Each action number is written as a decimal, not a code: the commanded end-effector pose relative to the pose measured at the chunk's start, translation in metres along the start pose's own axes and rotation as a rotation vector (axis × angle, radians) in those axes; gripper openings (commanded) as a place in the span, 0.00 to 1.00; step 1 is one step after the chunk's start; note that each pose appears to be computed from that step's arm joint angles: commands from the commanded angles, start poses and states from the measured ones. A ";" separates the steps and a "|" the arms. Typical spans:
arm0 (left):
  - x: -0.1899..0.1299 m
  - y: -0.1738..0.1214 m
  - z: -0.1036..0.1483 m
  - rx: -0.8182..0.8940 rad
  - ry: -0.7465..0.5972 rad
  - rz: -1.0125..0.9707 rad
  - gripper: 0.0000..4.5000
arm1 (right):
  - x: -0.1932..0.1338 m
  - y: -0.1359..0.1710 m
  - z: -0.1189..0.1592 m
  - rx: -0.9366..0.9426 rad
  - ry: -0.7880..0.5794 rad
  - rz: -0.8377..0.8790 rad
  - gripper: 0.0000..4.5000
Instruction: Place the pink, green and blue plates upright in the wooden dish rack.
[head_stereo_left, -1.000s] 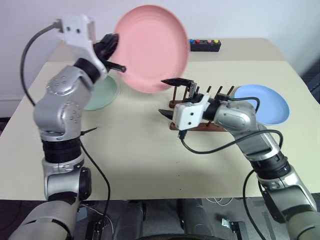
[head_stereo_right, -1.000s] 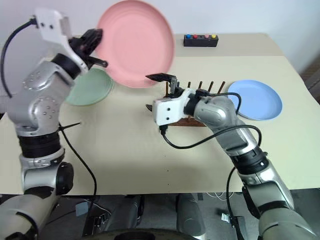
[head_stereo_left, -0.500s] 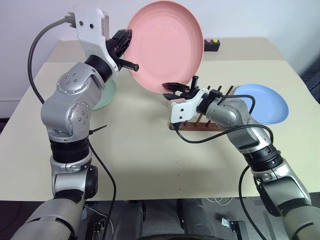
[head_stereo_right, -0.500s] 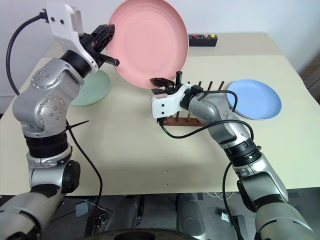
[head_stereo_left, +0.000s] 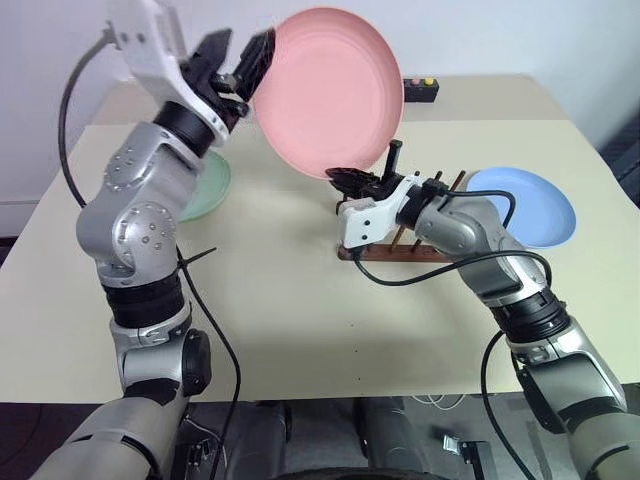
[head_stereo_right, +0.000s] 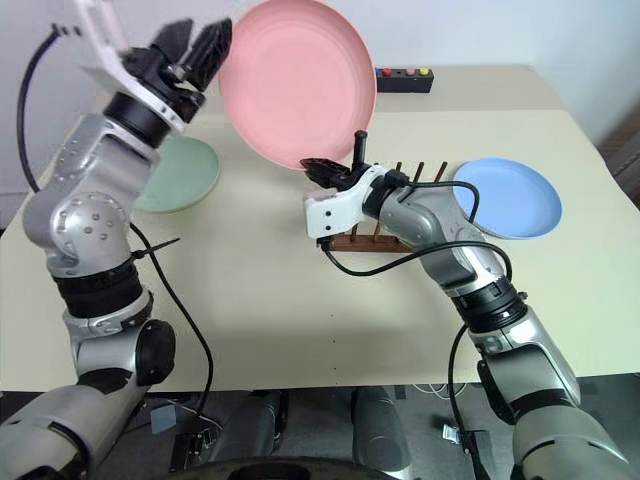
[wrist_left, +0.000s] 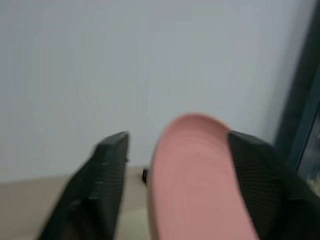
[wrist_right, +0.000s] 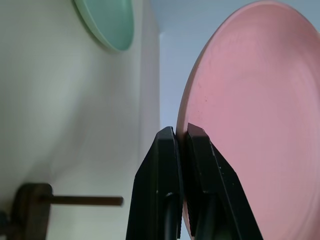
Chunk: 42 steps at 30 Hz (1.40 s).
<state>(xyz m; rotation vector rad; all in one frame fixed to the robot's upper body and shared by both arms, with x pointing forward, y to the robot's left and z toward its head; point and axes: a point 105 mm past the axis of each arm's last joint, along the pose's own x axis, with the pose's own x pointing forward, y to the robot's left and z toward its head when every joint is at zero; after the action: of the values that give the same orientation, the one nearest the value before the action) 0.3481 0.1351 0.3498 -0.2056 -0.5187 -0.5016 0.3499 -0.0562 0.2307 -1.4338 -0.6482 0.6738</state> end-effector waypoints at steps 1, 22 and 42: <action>-0.007 0.008 0.042 0.046 -0.160 0.003 0.99 | -0.011 -0.029 0.001 -0.011 -0.025 -0.113 0.00; -0.111 0.002 -0.134 0.053 0.450 -0.257 0.99 | -0.150 -0.063 -0.021 1.169 -0.220 -0.250 0.00; -0.143 -0.035 -0.171 -0.040 0.564 -0.431 0.99 | -0.170 -0.040 -0.031 1.557 -0.263 -0.220 0.00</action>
<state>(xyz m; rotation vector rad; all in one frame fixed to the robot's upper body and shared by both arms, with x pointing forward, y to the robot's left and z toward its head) 0.2996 0.1141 0.1217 -0.0019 0.0542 -0.9326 0.2645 -0.2047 0.2594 0.1830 -0.2391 0.8518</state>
